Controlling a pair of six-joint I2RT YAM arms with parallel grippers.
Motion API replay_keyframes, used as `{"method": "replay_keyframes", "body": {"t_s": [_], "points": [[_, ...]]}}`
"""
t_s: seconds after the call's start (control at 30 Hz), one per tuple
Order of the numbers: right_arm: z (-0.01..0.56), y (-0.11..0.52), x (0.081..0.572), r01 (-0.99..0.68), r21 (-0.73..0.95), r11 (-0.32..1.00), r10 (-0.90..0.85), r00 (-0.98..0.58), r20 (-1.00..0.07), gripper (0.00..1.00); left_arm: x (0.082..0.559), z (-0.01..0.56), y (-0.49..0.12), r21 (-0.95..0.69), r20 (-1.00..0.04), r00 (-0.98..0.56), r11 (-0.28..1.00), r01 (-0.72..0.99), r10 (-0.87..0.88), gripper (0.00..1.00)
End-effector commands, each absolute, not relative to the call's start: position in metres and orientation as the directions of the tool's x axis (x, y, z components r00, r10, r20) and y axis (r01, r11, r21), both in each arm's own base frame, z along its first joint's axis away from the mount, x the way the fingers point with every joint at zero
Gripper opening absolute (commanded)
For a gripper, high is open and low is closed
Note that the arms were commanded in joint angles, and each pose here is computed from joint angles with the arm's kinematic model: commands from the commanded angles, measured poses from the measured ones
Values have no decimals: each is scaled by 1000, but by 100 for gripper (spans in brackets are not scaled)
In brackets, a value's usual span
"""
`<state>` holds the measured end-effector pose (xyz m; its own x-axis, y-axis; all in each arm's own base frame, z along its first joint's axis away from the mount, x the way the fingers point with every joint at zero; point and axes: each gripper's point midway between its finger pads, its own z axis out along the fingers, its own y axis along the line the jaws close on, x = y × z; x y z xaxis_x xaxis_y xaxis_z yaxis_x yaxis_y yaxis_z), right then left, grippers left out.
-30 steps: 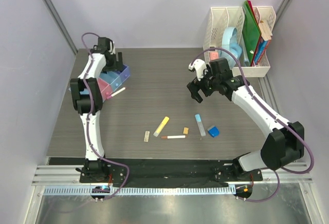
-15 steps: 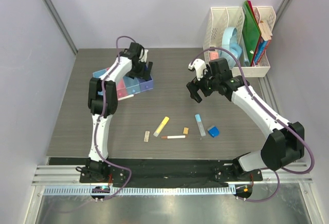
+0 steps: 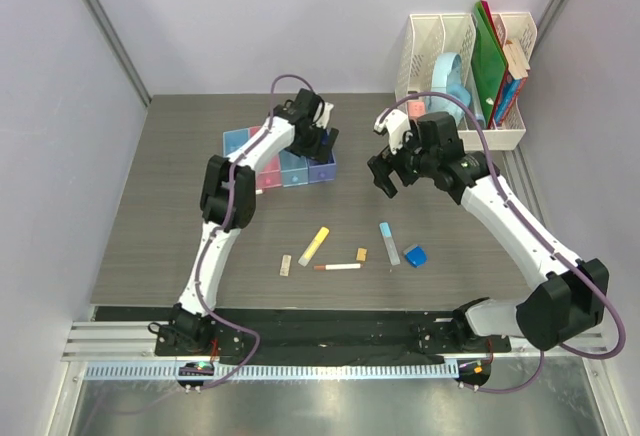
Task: Sort the stationery into containers
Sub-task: Move the storage box to the center of the board.
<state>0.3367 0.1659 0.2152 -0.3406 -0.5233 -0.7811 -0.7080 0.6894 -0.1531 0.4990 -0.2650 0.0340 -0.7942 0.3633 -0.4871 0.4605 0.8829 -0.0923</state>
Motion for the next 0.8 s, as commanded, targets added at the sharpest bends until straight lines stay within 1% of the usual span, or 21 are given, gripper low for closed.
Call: {"method": "replay_keyframes", "body": {"t_s": [0.0, 0.3, 0.47, 0.5, 0.63, 0.77], "points": [[231, 164, 336, -682, -172, 711, -497, -314, -809, 100, 486, 23, -302, -145, -467, -788, 844, 517, 402, 85], [231, 162, 341, -670, -184, 719, -505, -322, -801, 100, 470, 27, -347, -144, -496, -723, 776, 614, 481, 85], [229, 162, 341, -673, -184, 717, -508, -322, -799, 100, 468, 35, -353, -140, -517, -703, 761, 633, 489, 87], [227, 162, 341, -674, -187, 715, -512, -323, -796, 100, 468, 37, -351, -130, -520, -701, 765, 631, 489, 89], [224, 160, 343, -672, -192, 715, -518, -326, -791, 100, 478, 65, -352, -94, -586, -651, 757, 647, 483, 92], [223, 160, 344, -669, -198, 716, -523, -326, -788, 100, 488, 108, -353, -63, -657, -601, 761, 645, 455, 94]]}}
